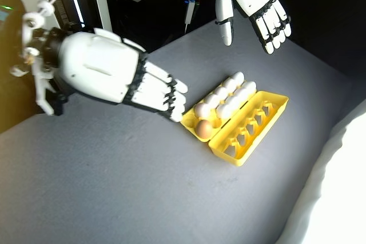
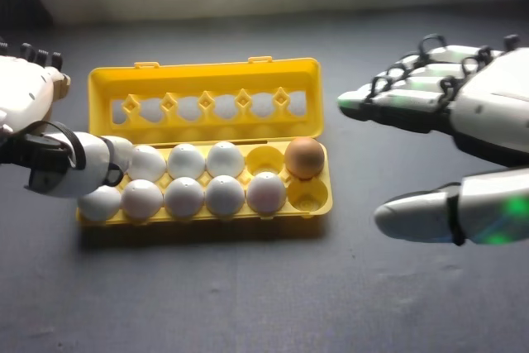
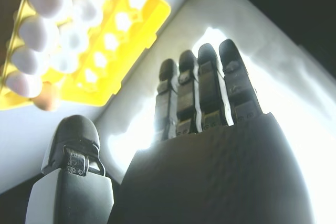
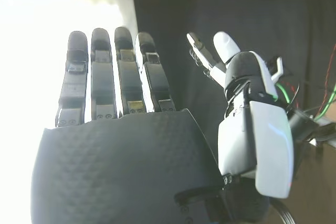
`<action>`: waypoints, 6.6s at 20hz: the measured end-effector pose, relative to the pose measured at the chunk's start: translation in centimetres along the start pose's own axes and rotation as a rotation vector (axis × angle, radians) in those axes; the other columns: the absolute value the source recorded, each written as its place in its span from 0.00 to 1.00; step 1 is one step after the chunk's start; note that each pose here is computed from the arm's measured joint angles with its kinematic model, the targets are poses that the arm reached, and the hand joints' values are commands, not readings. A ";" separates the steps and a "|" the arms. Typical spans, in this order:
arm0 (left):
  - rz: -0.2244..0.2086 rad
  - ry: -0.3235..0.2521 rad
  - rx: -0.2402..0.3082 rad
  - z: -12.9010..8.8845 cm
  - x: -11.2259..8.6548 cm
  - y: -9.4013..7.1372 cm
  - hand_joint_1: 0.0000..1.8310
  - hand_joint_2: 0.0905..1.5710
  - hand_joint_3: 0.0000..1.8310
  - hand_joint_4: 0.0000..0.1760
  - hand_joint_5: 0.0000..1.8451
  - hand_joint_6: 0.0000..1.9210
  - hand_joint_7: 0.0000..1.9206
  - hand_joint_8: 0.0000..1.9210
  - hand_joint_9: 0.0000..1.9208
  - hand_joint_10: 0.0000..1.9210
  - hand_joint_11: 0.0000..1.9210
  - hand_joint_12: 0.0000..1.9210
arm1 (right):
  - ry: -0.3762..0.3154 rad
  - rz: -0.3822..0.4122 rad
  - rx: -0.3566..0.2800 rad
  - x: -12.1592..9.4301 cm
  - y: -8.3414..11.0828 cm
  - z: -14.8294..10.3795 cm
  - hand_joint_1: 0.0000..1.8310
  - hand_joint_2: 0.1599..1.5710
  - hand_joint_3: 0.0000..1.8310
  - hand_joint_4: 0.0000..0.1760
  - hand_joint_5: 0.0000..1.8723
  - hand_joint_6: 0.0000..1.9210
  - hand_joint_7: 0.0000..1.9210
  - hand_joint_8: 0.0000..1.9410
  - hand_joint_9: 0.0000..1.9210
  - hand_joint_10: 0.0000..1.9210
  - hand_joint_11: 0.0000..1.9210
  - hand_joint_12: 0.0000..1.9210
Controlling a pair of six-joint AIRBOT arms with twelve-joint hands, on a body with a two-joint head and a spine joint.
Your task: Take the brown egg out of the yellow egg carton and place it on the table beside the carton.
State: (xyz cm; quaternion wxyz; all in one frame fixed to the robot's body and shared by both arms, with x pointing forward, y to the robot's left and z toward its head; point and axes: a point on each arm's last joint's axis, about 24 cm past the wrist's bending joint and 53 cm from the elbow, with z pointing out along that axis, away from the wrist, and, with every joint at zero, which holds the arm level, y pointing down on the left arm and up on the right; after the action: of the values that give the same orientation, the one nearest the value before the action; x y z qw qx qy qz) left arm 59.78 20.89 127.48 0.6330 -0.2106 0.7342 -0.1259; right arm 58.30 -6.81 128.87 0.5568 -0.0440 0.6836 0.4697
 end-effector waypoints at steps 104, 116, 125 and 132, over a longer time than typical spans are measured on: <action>0.015 -0.015 0.032 0.6 -0.7 -0.9 0.00 0.83 0.00 0.00 0.23 0.01 0.27 0.00 0.27 0.00 0.00 0.41 | -0.068 -0.070 -0.045 2.6 -4.5 14.5 0.68 0.68 0.00 0.00 0.48 0.52 0.54 0.56 0.35 0.40 0.00 0.50; 0.012 -0.017 0.032 0.6 -0.8 -0.9 0.00 0.83 0.00 0.00 0.23 0.00 0.28 0.00 0.27 0.00 0.00 0.42 | -0.130 -0.109 -0.073 -1.5 -3.1 13.0 0.74 0.71 0.00 0.00 0.47 0.51 0.51 0.62 0.37 0.71 0.00 0.41; 0.016 -0.012 0.030 0.6 -0.6 -0.9 0.00 0.83 0.00 0.00 0.23 0.00 0.28 0.00 0.27 0.00 0.00 0.40 | -0.078 -0.127 0.012 -1.3 -6.5 11.6 0.74 0.71 0.00 0.00 0.48 0.50 0.50 0.64 0.36 0.71 0.00 0.46; 0.021 -0.009 0.028 0.6 -0.6 -0.8 0.00 0.84 0.00 0.00 0.23 0.00 0.27 0.00 0.28 0.00 0.00 0.43 | -0.036 -0.144 0.011 1.4 -7.1 11.6 0.75 0.69 0.00 0.00 0.49 0.50 0.52 0.58 0.40 0.68 0.00 0.48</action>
State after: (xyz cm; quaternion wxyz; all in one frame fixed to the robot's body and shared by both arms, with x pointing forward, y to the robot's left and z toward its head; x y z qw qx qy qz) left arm 60.57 20.49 128.26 0.6407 -0.1945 0.7315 -0.1285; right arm 70.28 -2.11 124.22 0.6015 -0.0814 0.6712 0.4255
